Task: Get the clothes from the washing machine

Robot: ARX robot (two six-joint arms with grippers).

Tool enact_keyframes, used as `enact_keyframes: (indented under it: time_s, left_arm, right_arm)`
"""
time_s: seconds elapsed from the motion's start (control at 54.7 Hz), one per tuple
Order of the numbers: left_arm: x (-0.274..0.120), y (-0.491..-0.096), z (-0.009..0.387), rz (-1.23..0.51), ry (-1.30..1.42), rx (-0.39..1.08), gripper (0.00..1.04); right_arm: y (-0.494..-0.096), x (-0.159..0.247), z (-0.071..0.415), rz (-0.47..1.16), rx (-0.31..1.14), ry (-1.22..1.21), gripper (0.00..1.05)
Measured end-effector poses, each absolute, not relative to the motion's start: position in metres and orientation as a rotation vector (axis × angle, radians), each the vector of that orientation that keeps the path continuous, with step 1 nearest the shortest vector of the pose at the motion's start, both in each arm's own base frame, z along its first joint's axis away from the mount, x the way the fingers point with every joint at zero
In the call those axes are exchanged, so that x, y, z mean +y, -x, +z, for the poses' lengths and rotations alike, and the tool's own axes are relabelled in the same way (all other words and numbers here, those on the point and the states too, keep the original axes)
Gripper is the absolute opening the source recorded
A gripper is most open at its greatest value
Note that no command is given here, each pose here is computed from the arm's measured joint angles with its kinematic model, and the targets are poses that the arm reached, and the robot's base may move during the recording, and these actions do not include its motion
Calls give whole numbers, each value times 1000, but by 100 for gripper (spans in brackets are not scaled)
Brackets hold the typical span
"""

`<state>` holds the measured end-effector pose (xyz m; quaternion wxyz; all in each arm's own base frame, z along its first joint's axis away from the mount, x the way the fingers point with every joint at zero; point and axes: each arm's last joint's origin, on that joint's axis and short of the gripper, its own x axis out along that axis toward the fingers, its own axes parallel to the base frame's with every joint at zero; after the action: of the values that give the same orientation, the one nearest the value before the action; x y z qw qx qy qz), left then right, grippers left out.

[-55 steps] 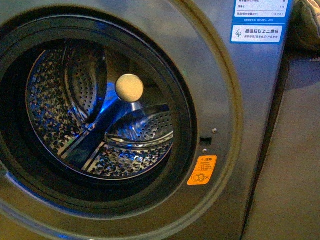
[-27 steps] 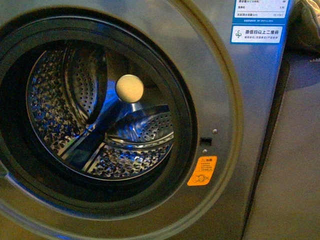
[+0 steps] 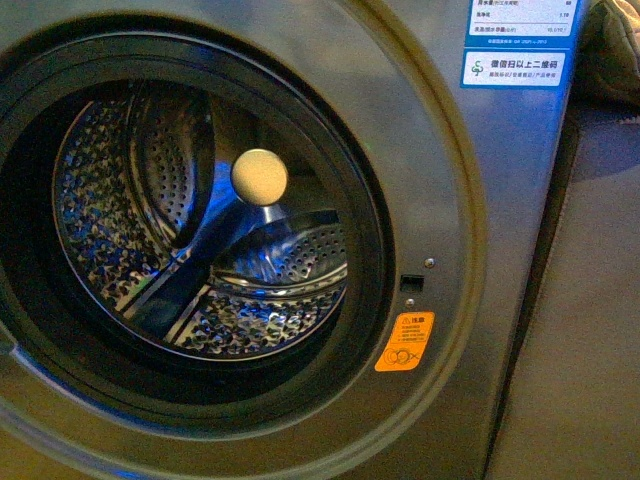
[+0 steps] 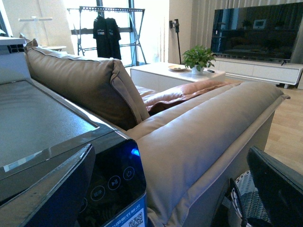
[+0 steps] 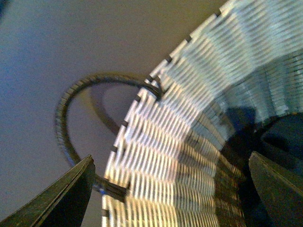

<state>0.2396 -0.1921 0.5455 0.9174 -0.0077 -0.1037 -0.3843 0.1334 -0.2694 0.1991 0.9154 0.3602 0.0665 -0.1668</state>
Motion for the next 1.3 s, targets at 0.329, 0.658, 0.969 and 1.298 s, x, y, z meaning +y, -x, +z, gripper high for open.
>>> enact_keyframes:
  time_s: [0.329, 0.658, 0.969, 1.298]
  left_arm:
    - [-192, -240, 545, -791, 16, -214, 98]
    - [-192, -239, 546, -790, 16, -214, 98]
    - [-192, -239, 546, -790, 16, -215, 98]
    - [-191, -239, 546, -790, 16, -216, 98]
  right_arm:
    - [-139, -197, 329, -101, -203, -425, 97]
    - [-119, -24, 324, 192, -394, -201, 94]
    - [-114, -9, 255, -36, 10, -27, 40]
    - [-106, 0, 214, 0, 7, -3, 2]
